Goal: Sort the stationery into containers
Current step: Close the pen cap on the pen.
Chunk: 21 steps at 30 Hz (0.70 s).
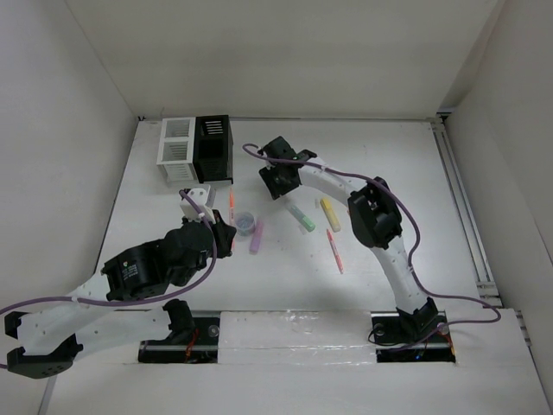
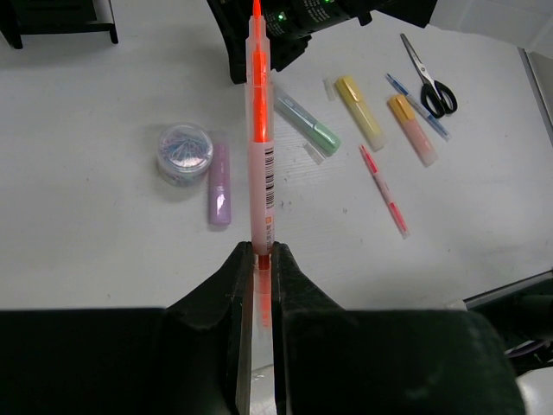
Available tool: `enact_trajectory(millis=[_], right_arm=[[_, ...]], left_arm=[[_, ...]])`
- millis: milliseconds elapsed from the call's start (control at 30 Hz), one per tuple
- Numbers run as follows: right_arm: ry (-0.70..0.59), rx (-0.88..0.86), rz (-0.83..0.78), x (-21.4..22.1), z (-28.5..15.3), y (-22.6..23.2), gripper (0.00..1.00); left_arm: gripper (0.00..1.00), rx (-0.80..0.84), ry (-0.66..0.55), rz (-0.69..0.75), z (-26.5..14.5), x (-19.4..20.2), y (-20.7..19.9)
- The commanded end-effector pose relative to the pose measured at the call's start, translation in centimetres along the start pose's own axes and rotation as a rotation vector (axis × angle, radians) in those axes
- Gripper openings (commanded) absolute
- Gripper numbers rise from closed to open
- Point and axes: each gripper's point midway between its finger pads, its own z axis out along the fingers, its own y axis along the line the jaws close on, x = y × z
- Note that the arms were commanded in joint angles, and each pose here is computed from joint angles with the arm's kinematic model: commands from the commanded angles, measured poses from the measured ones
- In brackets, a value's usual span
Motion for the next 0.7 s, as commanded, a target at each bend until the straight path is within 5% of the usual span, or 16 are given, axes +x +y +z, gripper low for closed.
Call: enact_trajectory(millis=[0, 333, 667], right_arm=[[-0.008, 0.000, -0.025, -0.6, 0.7, 0.5, 0.50], [0.012, 0.001, -0.026, 0.0, 1.2, 0.5, 0.46], [0.048, 0.000, -0.035, 1.3, 2.3, 0.9, 0.27]], left_arm=[[0.00, -0.004, -0.027, -0.020, 0.1, -0.6, -0.1], [0.00, 0.000, -0.032, -0.025, -0.1, -0.8, 0.0], [0.00, -0.007, -0.038, -0.025, -0.1, -0.9, 0.1]])
